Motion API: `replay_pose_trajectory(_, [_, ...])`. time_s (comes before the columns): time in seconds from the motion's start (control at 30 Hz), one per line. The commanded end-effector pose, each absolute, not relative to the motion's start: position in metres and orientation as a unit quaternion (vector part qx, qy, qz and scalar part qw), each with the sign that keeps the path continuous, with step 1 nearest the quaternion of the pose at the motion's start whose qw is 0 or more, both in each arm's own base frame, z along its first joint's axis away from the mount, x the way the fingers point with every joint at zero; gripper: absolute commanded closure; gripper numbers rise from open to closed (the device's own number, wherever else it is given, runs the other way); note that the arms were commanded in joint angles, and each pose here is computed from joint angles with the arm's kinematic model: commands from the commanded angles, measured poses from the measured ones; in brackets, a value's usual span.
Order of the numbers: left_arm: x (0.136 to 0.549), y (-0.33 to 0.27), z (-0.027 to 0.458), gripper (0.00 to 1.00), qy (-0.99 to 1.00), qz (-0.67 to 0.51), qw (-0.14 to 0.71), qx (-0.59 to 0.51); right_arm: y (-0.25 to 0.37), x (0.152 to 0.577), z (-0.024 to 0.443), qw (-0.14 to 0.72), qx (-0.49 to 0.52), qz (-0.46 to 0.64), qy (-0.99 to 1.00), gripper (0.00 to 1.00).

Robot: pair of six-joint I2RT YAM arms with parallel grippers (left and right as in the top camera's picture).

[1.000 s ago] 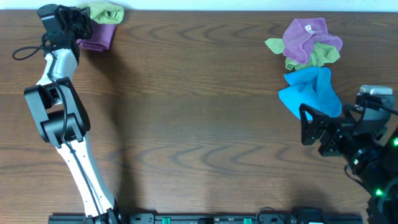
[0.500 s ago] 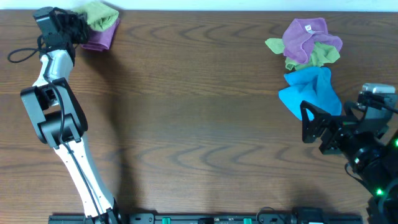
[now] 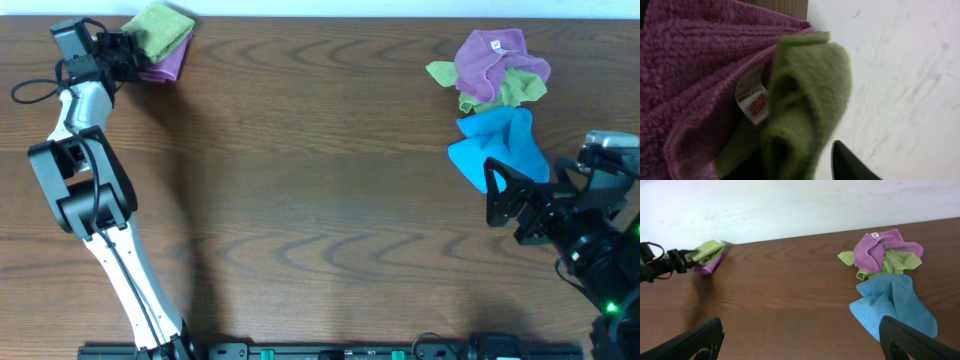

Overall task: Fold the cloth
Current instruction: 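Lower the green cloth onto the purple cloth and adjust with the left gripper, then open the left gripper and lift it off the stacked cloths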

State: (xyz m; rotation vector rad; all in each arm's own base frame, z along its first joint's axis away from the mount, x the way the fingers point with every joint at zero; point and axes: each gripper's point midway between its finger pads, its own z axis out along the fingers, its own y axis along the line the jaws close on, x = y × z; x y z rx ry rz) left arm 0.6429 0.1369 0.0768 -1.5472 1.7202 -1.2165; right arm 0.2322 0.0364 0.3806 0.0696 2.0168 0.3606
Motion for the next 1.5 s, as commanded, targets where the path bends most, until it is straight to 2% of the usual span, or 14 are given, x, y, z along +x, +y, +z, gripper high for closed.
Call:
replay_pose_trajectory(0.0, [0.638,0.148,0.085,0.41,0.643,-0.461,0.265,-0.552,0.039,0.233,0.386,0.521,0.029,0.161,0.838,0.01])
replay_pose_trajectory(0.03, [0.637,0.151,0.085,0.29,0.642,-0.463,0.264,-0.551,0.04,0.233,0.386,0.52,0.028,0.162,0.838,0.01])
replay_pose_trajectory(0.07, [0.636,0.154,0.085,0.03,0.642,-0.463,0.263,-0.551,0.04,0.234,0.385,0.52,0.027,0.164,0.838,0.01])
replay_pose_trajectory(0.33, [0.613,0.17,0.077,0.05,0.652,-0.473,0.228,-0.547,0.044,0.234,0.388,0.522,0.02,0.173,0.835,0.01])
replay_pose_trajectory(0.63, [0.603,0.151,0.096,0.04,0.688,-0.508,0.22,-0.47,0.048,0.241,0.39,0.522,0.011,0.184,0.833,0.01])
replay_pose_trajectory(0.77, [0.586,0.157,0.095,0.04,0.721,-0.466,0.223,-0.462,0.048,0.243,0.389,0.52,0.012,0.184,0.834,0.01])
replay_pose_trajectory(0.9, [0.549,0.162,0.1,0.04,0.781,-0.382,0.214,-0.445,0.048,0.243,0.389,0.522,0.007,0.181,0.834,0.01])
replay_pose_trajectory(0.97, [0.539,0.161,0.128,0.05,0.804,-0.357,0.238,-0.411,0.047,0.243,0.39,0.525,0.004,0.176,0.833,0.01])
replay_pose_trajectory(1.13, [0.513,0.155,0.249,0.05,0.831,-0.295,0.361,-0.303,0.047,0.243,0.389,0.526,-0.01,0.166,0.834,0.01])
replay_pose_trajectory(1.23, [0.491,0.147,0.302,0.04,0.844,-0.241,0.418,-0.236,0.047,0.243,0.388,0.526,-0.02,0.159,0.835,0.01])
replay_pose_trajectory(1.37, [0.447,0.135,0.355,0.03,0.858,-0.158,0.466,-0.146,0.03,0.236,0.389,0.532,0.006,0.116,0.839,0.01])
replay_pose_trajectory(1.47, [0.419,0.11,0.385,0.04,0.86,-0.133,0.485,-0.084,0.0,0.208,0.396,0.519,0.05,0.034,0.853,0.01])
